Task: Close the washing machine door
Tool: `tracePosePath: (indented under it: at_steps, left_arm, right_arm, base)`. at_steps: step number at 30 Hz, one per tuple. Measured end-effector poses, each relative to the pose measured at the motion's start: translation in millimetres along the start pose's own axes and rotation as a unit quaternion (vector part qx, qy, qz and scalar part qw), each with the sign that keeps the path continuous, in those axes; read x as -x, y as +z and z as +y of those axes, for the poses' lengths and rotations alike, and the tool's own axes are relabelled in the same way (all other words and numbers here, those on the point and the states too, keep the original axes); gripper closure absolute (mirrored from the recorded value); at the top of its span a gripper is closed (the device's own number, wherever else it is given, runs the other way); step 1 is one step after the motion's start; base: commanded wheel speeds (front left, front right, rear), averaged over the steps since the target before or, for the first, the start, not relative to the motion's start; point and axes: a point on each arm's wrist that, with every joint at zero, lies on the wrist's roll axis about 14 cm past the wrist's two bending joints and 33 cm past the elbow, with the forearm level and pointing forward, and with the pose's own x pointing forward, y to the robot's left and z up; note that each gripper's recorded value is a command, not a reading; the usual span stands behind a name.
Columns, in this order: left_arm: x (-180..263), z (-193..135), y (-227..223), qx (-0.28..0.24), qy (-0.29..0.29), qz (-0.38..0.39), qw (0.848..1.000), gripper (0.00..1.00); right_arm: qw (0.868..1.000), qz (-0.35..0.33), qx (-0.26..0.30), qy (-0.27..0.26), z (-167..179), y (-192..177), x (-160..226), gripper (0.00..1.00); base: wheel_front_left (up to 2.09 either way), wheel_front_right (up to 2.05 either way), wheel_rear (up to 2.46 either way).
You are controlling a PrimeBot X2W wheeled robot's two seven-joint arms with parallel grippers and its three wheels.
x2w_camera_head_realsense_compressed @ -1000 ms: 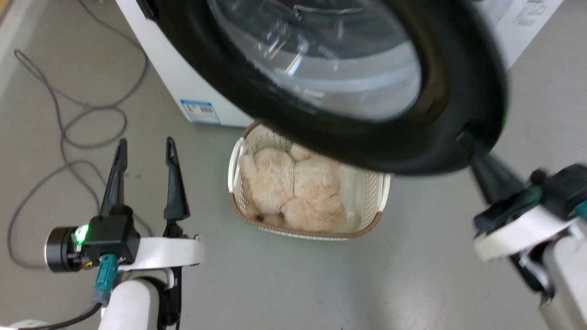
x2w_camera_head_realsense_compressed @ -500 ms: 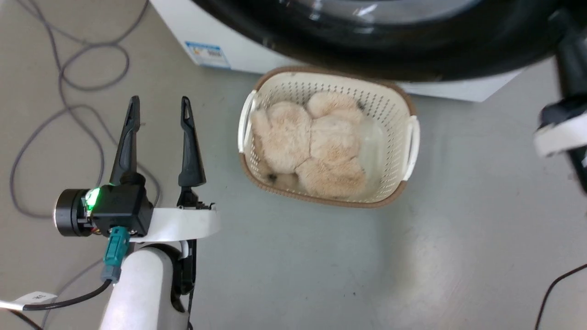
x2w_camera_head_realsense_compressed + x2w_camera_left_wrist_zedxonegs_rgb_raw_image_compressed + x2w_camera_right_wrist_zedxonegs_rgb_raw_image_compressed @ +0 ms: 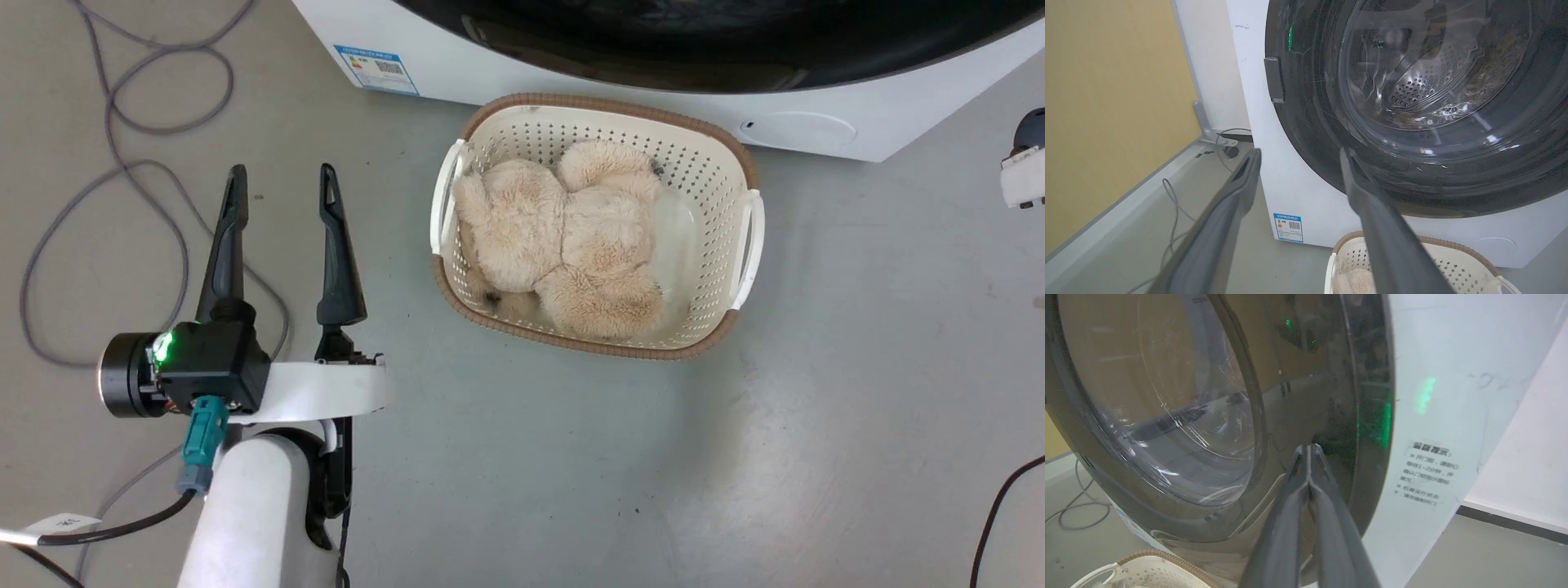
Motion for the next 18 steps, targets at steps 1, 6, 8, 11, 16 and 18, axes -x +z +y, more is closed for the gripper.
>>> tracePosePath:
  at_steps: [1,6,8,11,16,18]
  left_arm:
    - [0.0,0.0,0.6,0.000,0.000,-0.001,1.000,0.00]
    - [1.0,1.3,10.7,0.002,0.003,-0.010,1.000,0.00]
    - [2.8,2.4,16.4,0.002,0.005,-0.015,1.000,0.00]
    - [9.2,4.4,22.3,0.003,0.007,-0.017,1.000,0.00]
    - [25.8,4.2,31.2,0.003,0.005,-0.017,1.000,0.00]
    - [32.2,2.4,34.5,0.005,0.000,-0.017,1.000,0.00]
  right_arm:
    - [1.000,-0.002,0.000,-0.004,-1.7,2.0,0.5,1.00]
    - [1.000,-0.017,0.000,-0.025,-12.3,20.6,8.6,1.00]
    - [0.999,-0.030,0.001,-0.041,-20.8,33.4,16.4,1.00]
    - [0.996,-0.064,0.011,-0.063,-33.6,64.3,30.4,1.00]
    - [0.988,-0.137,0.025,-0.072,-31.8,124.8,63.2,1.00]
    - [0.984,-0.158,0.030,-0.071,-27.5,143.0,79.2,1.00]
  base:
    - [0.00,0.00,0.00]
    - [0.00,0.00,0.00]
    - [0.00,0.00,0.00]
    - [0.00,0.00,0.00]
    - [0.00,0.00,0.00]
    - [0.00,0.00,0.00]
